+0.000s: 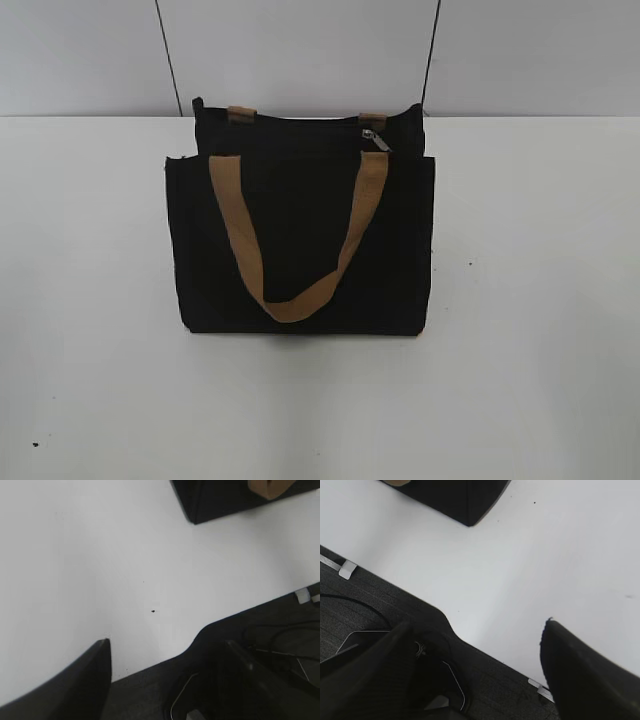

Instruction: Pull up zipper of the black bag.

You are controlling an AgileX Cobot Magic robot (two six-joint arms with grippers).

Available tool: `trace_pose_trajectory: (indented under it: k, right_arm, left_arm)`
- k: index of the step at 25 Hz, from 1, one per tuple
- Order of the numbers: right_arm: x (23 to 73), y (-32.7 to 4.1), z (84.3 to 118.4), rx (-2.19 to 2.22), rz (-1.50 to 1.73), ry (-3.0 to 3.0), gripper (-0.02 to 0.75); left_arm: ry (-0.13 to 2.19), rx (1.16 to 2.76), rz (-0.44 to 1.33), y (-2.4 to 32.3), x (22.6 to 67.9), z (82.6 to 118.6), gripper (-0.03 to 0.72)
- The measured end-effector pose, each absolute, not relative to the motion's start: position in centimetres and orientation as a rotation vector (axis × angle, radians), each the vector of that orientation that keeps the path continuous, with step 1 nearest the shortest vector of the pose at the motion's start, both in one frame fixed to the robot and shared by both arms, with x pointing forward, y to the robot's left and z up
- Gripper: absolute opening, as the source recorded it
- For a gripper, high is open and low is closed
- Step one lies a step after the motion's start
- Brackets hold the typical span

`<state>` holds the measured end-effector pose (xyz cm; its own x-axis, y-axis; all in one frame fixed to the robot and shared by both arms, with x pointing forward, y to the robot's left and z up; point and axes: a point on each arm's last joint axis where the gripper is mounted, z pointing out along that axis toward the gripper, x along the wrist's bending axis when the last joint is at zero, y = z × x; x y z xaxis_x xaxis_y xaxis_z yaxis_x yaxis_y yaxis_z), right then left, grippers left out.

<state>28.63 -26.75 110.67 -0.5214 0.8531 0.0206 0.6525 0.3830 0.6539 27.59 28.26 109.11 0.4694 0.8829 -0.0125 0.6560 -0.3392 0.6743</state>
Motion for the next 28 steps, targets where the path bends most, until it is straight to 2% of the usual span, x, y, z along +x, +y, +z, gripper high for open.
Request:
trace_pose_trajectory:
  k: [3,9,13,21,28]
  right_arm:
    - [26.9,-27.7,108.6,1.308,0.908,2.307,0.606]
    - [26.1,-28.1,104.6,1.335,0.847,2.347,0.594]
    - [26.5,-27.9,104.5,1.322,0.889,2.313,0.587]
    - [26.9,-27.7,104.0,1.315,0.913,2.294,0.587]
    - [26.9,-27.7,104.0,1.314,0.914,2.293,0.587]
  left_arm:
    - [1.200,2.121,0.480,28.6,26.6,108.1,0.562]
    - [1.186,2.146,0.471,28.5,26.7,106.1,0.570]
    - [1.119,2.108,0.503,28.1,27.1,106.2,0.570]
    - [1.049,2.138,0.487,27.6,27.2,105.5,0.568]
    - [1.048,2.134,0.482,27.6,27.2,105.5,0.519]
